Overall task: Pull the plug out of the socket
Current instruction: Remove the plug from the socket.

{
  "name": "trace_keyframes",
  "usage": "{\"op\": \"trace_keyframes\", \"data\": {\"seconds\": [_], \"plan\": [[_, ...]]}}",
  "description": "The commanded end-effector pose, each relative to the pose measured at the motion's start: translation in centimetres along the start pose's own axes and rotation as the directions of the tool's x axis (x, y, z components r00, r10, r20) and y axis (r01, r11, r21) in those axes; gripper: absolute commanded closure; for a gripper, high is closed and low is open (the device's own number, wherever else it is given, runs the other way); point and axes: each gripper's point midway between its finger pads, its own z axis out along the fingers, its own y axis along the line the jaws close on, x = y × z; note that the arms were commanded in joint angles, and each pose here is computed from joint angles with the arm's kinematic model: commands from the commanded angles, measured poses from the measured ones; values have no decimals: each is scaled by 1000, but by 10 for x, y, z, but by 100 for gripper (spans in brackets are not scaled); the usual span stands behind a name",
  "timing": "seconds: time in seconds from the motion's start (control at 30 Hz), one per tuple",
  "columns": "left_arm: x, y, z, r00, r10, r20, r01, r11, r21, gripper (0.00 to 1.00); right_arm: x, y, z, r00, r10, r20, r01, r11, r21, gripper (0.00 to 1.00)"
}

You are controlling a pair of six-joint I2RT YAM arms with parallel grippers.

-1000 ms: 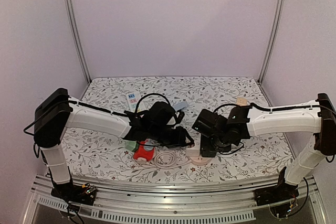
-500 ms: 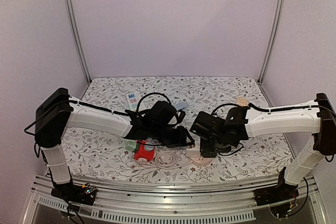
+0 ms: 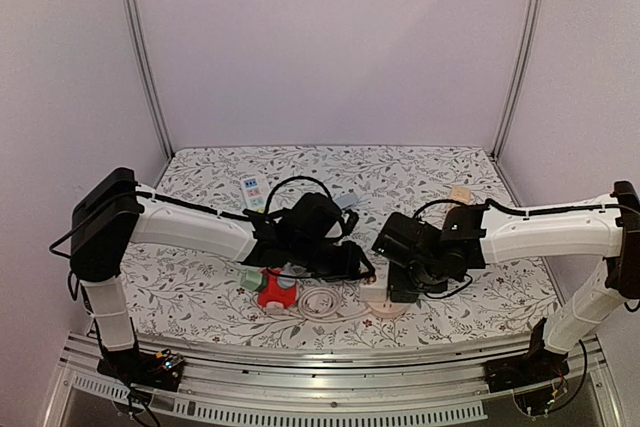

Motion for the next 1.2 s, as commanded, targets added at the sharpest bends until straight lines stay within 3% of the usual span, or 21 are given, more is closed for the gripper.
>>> {"op": "trace_keyframes", "data": {"seconds": [0.0,0.2,0.43,0.53,0.83,1.03,1.17], "plan": [[65,64,18,982,-25,-186,-16,976,-216,63,-28,36,-37,991,-44,128,53,996,-72,100],[65,63,18,982,-21,-189,-21,976,-216,63,-19,31,-29,990,-92,111,94,996,-11,100],[51,51,6,991,13,-137,-41,978,-205,60,-20,27,-26,995,22,92,-14,995,-96,100],[33,34,-7,996,52,-77,-65,981,-182,53,-18,30,-25,995,61,74,-48,987,-155,100],[1,-12,-53,981,179,71,-173,982,-79,15,-18,43,-25,997,40,71,-23,974,-227,100],[20,1,-57,975,222,23,-219,972,-80,7,-25,52,-25,997,0,83,22,962,-270,100],[28,9,-66,946,324,11,-322,942,-93,5,-28,58,-26,991,-84,100,110,949,-294,100]]}}
